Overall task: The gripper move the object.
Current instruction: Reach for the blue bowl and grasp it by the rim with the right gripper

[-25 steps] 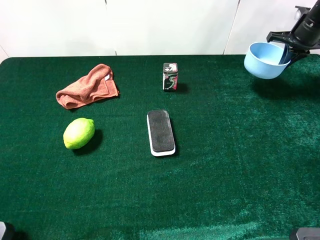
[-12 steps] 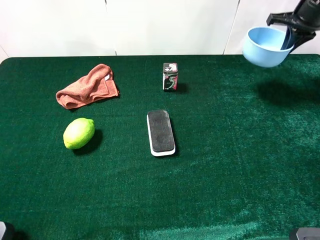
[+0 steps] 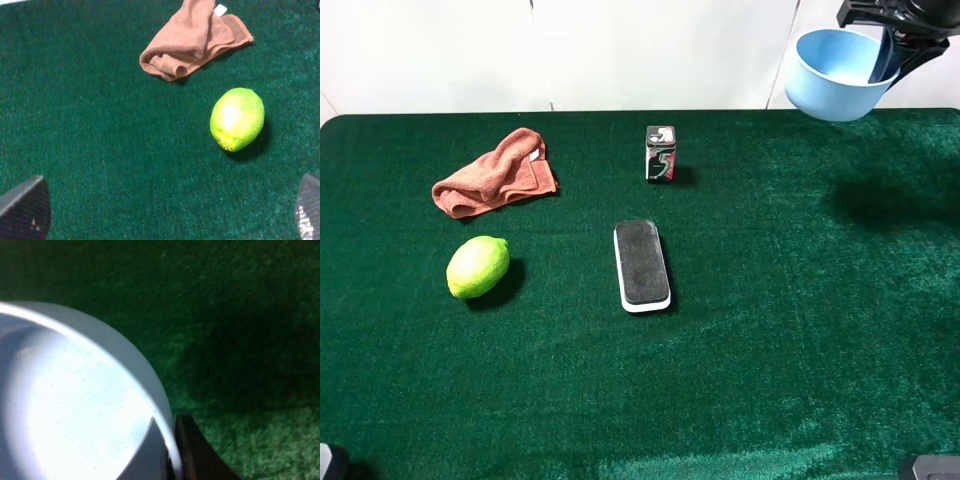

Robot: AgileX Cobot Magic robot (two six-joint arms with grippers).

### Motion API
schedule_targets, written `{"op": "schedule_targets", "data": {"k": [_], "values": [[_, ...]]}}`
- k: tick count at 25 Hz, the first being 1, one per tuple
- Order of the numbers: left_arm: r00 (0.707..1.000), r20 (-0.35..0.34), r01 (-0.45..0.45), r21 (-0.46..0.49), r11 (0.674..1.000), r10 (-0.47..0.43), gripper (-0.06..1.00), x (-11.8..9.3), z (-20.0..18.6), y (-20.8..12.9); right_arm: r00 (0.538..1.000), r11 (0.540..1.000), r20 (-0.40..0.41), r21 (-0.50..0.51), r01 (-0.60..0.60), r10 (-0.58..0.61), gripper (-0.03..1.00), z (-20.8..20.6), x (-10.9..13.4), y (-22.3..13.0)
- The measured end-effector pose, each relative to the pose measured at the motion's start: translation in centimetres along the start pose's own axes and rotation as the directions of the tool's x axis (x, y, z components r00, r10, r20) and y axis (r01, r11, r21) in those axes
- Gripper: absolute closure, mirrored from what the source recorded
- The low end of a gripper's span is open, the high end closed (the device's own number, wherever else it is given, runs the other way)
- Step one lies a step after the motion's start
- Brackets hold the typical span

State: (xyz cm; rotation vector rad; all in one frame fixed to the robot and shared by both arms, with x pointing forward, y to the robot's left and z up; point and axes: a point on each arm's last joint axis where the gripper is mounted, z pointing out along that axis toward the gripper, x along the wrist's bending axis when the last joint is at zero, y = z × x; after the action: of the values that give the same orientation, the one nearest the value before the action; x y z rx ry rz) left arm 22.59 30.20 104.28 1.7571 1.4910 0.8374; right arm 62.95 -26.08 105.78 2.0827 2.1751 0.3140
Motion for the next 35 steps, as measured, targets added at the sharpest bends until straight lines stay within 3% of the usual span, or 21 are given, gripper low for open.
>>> {"op": "schedule_targets", "data": {"k": [20, 27, 35], "values": [[1.0, 0.0, 0.0, 0.0, 1.0, 0.0, -0.05, 0.0, 0.0, 0.0, 0.98, 0.977, -0.047, 0.087, 0.195, -0.191, 1.0, -0.2, 10.0, -6.3], [1.0, 0.0, 0.0, 0.0, 1.0, 0.0, -0.05, 0.0, 0.0, 0.0, 0.968, 0.965, -0.052, 0.088, 0.248, -0.244, 1.0, -0.2, 11.8, -7.0], [1.0, 0.0, 0.0, 0.0, 1.0, 0.0, -0.05, 0.0, 0.0, 0.0, 0.965, 0.954, -0.058, 0.149, 0.261, -0.255, 1.0, 3.1, 11.8, -9.3]]}}
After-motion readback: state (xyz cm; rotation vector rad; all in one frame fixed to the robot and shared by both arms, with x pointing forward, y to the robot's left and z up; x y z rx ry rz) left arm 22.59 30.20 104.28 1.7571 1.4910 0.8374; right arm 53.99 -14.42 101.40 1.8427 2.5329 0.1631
